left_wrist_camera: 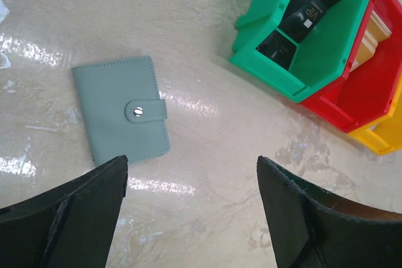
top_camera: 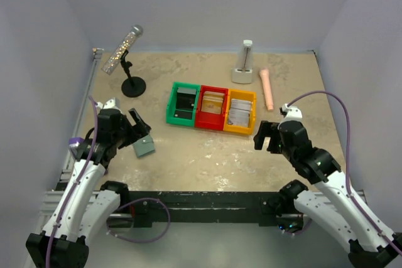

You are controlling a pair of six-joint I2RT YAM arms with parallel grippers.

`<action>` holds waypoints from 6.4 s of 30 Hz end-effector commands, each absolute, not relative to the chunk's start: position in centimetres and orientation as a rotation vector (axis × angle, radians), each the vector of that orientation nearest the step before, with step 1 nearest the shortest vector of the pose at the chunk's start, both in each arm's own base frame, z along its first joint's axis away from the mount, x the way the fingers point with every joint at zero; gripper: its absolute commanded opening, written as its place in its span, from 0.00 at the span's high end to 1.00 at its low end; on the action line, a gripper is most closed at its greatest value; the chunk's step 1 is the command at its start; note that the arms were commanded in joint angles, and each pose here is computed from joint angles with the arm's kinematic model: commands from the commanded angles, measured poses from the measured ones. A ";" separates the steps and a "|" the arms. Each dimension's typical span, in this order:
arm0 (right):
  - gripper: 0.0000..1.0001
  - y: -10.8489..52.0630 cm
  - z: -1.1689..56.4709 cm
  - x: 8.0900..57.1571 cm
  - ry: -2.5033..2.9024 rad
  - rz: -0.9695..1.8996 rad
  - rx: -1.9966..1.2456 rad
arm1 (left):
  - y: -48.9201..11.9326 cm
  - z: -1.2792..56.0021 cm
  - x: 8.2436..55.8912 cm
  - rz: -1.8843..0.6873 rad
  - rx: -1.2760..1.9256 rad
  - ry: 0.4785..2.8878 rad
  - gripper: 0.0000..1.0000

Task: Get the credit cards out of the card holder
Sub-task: Move the card holder to the center of the board, then open the card holder at the center of the board.

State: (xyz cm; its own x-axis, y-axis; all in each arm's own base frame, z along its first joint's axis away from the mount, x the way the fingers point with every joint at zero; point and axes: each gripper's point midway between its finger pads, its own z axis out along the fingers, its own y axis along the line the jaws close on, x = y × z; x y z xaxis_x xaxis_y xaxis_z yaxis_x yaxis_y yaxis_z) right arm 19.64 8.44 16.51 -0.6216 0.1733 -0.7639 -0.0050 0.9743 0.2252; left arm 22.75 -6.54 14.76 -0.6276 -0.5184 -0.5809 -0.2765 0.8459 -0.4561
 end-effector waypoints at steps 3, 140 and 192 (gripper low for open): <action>0.01 9.0 17.1 20.0 2.208 0.287 0.105 | -7.5 15.8 23.3 -0.484 -0.487 2.250 0.11; 0.30 21.4 13.5 19.4 2.369 0.750 -0.283 | -21.1 4.5 18.0 -0.535 -0.323 2.519 0.34; 0.69 27.2 1.1 18.4 2.728 0.591 -0.271 | -27.0 1.1 17.5 -0.887 -0.059 2.590 0.70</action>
